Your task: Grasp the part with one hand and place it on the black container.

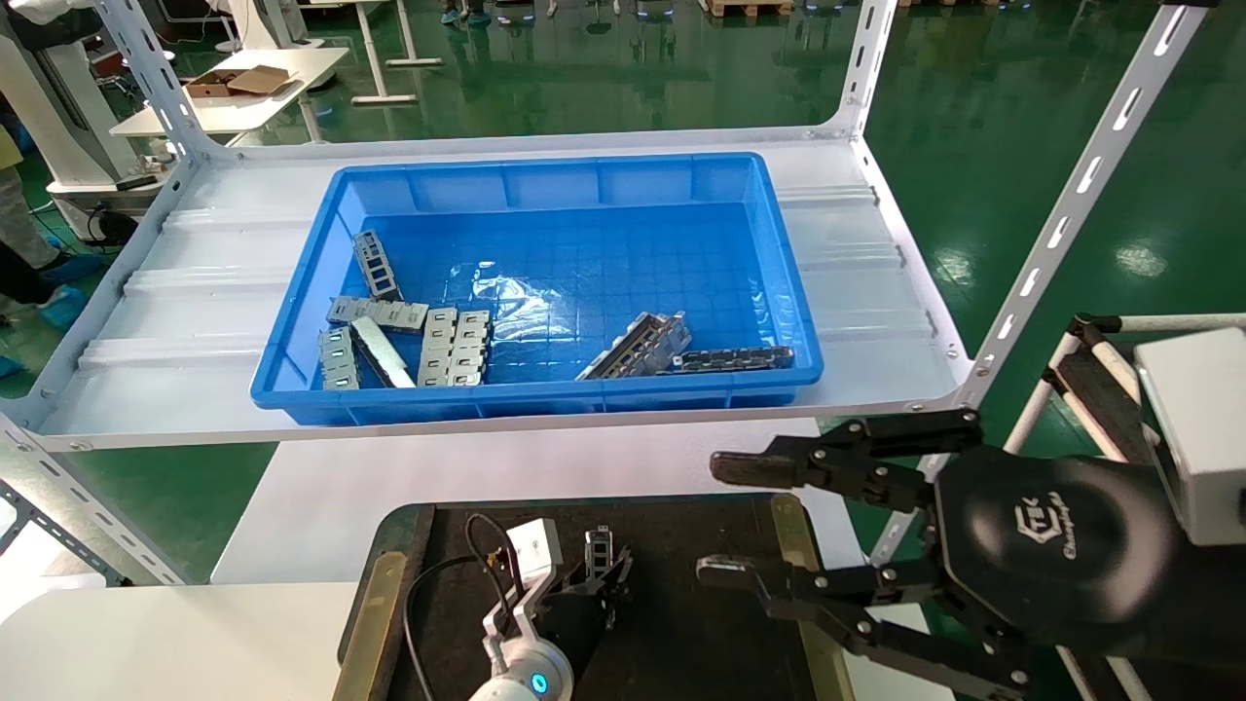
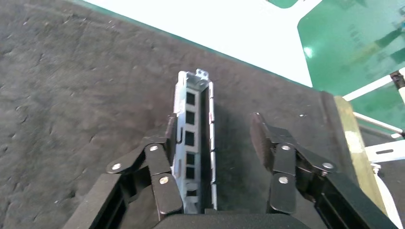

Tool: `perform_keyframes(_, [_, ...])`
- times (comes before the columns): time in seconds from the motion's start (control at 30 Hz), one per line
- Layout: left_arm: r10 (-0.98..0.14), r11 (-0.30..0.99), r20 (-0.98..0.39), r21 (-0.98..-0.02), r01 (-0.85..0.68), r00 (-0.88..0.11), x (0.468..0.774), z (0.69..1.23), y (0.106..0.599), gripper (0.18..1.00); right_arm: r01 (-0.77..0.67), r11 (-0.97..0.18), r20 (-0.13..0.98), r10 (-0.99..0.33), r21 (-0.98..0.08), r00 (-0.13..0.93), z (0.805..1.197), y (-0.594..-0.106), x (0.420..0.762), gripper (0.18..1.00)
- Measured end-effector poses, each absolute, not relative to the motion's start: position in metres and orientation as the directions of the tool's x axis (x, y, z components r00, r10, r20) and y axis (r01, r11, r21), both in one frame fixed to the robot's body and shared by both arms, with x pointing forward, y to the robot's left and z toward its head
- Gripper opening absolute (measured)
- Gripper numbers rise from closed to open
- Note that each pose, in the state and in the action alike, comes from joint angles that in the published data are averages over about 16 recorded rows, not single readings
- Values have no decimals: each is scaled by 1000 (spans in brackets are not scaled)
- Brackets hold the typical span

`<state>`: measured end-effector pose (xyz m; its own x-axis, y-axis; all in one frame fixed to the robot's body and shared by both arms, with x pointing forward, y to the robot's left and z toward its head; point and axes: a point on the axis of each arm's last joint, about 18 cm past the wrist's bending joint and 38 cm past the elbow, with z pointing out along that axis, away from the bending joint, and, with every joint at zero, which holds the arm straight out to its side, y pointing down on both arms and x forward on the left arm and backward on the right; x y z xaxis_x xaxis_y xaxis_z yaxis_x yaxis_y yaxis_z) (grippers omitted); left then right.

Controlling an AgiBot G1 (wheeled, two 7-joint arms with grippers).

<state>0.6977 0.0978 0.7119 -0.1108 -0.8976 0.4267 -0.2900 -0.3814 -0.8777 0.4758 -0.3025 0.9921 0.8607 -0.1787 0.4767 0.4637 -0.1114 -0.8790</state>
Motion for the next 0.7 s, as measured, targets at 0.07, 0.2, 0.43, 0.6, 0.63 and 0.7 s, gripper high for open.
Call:
perform_keyframes(0.07, [-898, -376, 423, -881, -286, -122, 698, 715, 96, 573, 464, -111, 477, -179, -879, 861, 992, -302, 476, 433])
perform_keyframes(0.2, [-902, -354, 405, -892, -280, -150, 697, 718, 93, 651, 464, -111, 477, -179, -879, 861, 992, -302, 476, 516])
perform_keyframes(0.43, [-911, -293, 355, -915, -276, -209, 694, 721, 94, 795, 464, -111, 477, -179, -879, 861, 992, -302, 476, 689])
perform_keyframes(0.6, [-913, -247, 317, -931, -269, -257, 692, 727, 103, 877, 464, -111, 477, -179, -879, 861, 992, -302, 476, 796])
perform_keyframes(0.63, [-912, -239, 310, -933, -268, -268, 691, 729, 105, 894, 464, -111, 477, -179, -879, 861, 992, -302, 476, 816])
perform_keyframes(0.7, [-909, -221, 296, -939, -263, -294, 690, 735, 110, 919, 464, -111, 477, -179, -879, 861, 992, -302, 476, 855])
